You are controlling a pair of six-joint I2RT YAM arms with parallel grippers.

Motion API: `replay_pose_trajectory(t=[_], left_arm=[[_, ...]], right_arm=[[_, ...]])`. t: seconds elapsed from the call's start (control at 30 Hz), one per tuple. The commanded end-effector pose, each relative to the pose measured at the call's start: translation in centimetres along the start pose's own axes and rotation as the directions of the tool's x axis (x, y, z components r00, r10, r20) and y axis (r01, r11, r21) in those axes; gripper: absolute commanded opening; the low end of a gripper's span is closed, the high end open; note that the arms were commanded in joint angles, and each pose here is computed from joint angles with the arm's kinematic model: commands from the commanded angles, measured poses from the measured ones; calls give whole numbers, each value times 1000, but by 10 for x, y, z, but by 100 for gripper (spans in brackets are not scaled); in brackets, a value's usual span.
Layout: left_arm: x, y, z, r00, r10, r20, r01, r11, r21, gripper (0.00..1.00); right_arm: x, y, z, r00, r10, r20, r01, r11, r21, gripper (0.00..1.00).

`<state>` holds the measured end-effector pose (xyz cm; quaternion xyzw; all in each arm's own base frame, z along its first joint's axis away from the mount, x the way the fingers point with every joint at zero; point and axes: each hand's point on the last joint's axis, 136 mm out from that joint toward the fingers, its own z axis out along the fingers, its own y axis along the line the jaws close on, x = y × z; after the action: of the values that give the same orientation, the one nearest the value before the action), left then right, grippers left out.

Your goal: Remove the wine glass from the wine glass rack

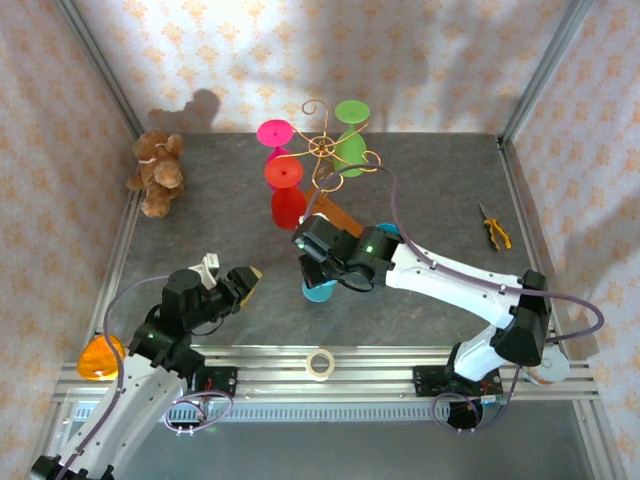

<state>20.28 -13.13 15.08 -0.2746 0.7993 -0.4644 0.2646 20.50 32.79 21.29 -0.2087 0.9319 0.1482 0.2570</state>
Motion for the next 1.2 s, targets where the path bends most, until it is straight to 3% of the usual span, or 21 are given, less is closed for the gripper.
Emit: replay_pose_trajectory(t=[0.0,0.23,1.17], left_arm=[[-9,-4,-7,996,84,32,-82,995,-52,57],[-14,-10,-8,990,137,26,-134,987,-92,57],[-16,-9,-7,990,133,41,-128,987,-97,56]], right_arm=[[-3,-20,2,999,25,42,-30,994,103,0],[5,-33,17,997,62,56,-69,987,146,0],[19,-44,38,997,71,16,-73,979,190,0]])
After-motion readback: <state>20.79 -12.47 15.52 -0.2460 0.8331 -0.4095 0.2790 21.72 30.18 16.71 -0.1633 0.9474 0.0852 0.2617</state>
